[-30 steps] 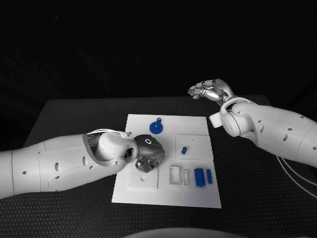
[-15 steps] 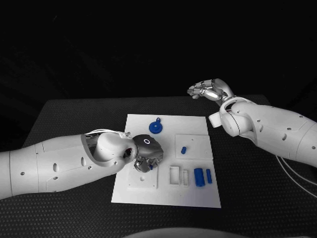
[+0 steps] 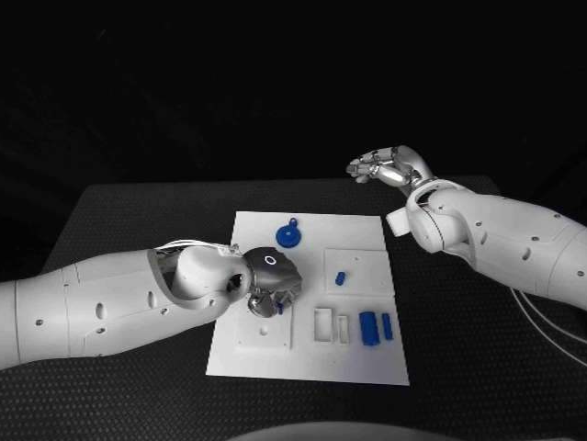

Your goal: Assemble the parts on the task board

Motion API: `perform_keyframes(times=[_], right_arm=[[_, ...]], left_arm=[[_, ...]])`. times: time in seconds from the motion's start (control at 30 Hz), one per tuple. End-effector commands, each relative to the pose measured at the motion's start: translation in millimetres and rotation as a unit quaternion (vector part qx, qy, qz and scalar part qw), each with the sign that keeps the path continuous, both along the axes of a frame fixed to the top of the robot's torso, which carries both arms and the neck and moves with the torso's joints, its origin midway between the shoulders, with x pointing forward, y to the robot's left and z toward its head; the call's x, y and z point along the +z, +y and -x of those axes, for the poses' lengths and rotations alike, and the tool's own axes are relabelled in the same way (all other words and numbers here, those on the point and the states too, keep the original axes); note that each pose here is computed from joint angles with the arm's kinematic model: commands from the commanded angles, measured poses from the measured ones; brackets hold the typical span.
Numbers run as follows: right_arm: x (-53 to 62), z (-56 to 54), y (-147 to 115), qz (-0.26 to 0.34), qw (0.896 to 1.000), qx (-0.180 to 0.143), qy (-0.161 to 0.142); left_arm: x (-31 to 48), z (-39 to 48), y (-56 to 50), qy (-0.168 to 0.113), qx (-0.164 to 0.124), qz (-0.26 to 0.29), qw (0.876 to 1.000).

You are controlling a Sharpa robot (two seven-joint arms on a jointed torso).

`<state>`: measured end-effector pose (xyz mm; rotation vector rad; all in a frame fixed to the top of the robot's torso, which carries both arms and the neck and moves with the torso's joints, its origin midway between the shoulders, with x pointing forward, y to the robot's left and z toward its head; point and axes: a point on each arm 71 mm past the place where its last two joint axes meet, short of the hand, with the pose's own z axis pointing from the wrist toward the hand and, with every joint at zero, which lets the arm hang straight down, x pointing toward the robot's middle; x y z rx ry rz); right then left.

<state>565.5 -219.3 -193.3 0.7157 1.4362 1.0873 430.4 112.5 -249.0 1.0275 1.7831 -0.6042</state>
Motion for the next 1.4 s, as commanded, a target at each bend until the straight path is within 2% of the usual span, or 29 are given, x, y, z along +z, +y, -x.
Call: perform_keyframes(times=[0.03, 0.33, 0.53, 1.1, 1.4], right_arm=[[0.6, 0.2, 2.0, 0.001, 1.000, 0.008, -0.003], [0.4, 0.1, 1.7, 0.001, 1.000, 0.008, -0.002], [0.4, 0.0, 0.7, 0.001, 1.000, 0.007, -0.002], [0.5, 0.1, 1.6, 0.001, 1.000, 0.008, -0.003], [0.5, 0.2, 1.7, 0.001, 1.000, 0.008, -0.002]], left_arm=[[2.0, 0.7, -1.3, -0.009, -0.003, 0.007, 1.000], [2.5, 5.1, 1.9, 0.005, -0.002, 0.006, 1.000], [1.2, 4.6, 3.4, 0.010, 0.000, -0.001, 1.000], [3.7, 2.3, 3.3, -0.010, 0.008, 0.010, 1.000], [2.7, 1.3, 3.7, -0.009, 0.009, 0.005, 1.000]])
